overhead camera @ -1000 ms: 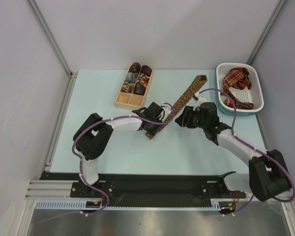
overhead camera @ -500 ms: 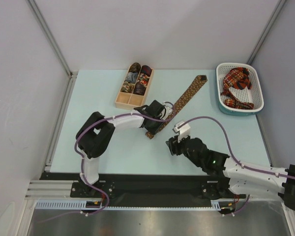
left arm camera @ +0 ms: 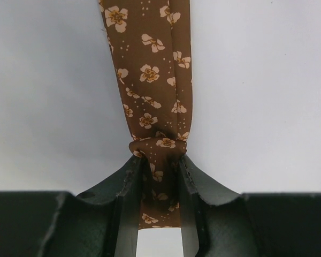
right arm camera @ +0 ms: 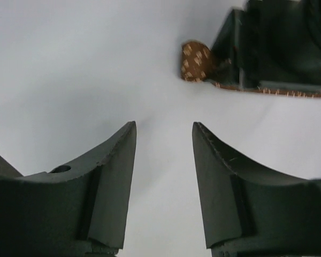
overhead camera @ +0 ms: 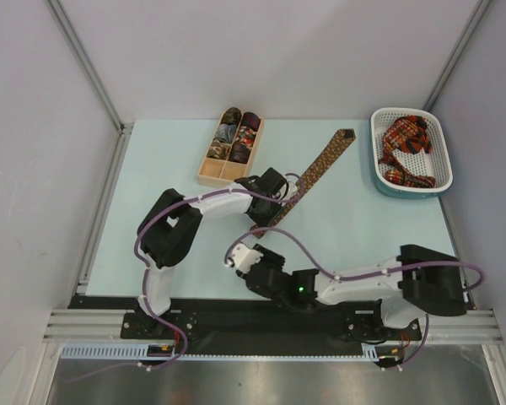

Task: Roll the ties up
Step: Roll the tie

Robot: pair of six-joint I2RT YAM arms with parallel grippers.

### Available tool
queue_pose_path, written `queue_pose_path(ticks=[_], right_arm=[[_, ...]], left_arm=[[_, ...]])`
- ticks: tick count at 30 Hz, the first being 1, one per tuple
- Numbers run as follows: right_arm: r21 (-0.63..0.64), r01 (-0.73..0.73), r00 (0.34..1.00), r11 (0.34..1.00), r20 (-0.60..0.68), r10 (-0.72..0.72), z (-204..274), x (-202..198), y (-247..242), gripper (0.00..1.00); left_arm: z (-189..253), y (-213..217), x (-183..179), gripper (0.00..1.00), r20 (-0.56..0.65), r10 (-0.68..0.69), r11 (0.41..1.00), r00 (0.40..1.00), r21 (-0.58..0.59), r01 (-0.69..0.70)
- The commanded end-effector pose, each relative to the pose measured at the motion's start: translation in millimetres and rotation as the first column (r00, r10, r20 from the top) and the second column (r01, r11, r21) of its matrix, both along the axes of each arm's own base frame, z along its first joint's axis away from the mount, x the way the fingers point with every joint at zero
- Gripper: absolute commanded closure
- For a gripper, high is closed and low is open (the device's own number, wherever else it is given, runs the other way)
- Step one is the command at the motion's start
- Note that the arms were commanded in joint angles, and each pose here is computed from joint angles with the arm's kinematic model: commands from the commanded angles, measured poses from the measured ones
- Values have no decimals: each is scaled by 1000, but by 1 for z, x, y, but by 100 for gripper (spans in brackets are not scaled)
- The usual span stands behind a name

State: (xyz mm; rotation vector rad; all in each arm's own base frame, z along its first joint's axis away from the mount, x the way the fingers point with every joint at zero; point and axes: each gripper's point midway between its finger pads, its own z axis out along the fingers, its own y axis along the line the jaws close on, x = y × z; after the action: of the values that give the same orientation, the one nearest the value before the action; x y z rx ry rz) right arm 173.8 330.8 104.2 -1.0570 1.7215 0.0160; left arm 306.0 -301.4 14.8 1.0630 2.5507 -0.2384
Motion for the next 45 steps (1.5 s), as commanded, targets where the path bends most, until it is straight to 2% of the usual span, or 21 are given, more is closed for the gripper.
queue_pose_path(ticks=[1,5,11,15,24,39,42,45], right_arm=[[-109,22,996,994,84,-13,5,6,16,49],[-241,96,992,966,101,-73,-13,24,23,48],[-340,167,986,926,79,-149,-34,54,34,42],[-418,194,981,888,95,-169,-48,70,36,41],[-499,236,972,834,107,-211,-69,93,33,41],[-601,249,963,759,70,-261,-102,92,0,43],[-622,253,959,741,61,-276,-111,92,-10,45],[-635,259,955,728,55,-292,-118,95,-18,52]], left_arm=[[-23,15,-48,66,-229,13,997,973,72,4],[-23,14,-51,66,-267,13,996,964,85,10],[-21,15,-54,65,-298,28,994,954,109,5],[-20,16,-55,64,-317,33,992,948,126,7],[-19,19,-54,64,-334,43,987,941,163,12],[-20,20,-49,64,-332,61,984,941,181,0],[-20,21,-49,64,-331,60,984,942,179,1],[-22,22,-49,64,-335,59,983,940,181,3]])
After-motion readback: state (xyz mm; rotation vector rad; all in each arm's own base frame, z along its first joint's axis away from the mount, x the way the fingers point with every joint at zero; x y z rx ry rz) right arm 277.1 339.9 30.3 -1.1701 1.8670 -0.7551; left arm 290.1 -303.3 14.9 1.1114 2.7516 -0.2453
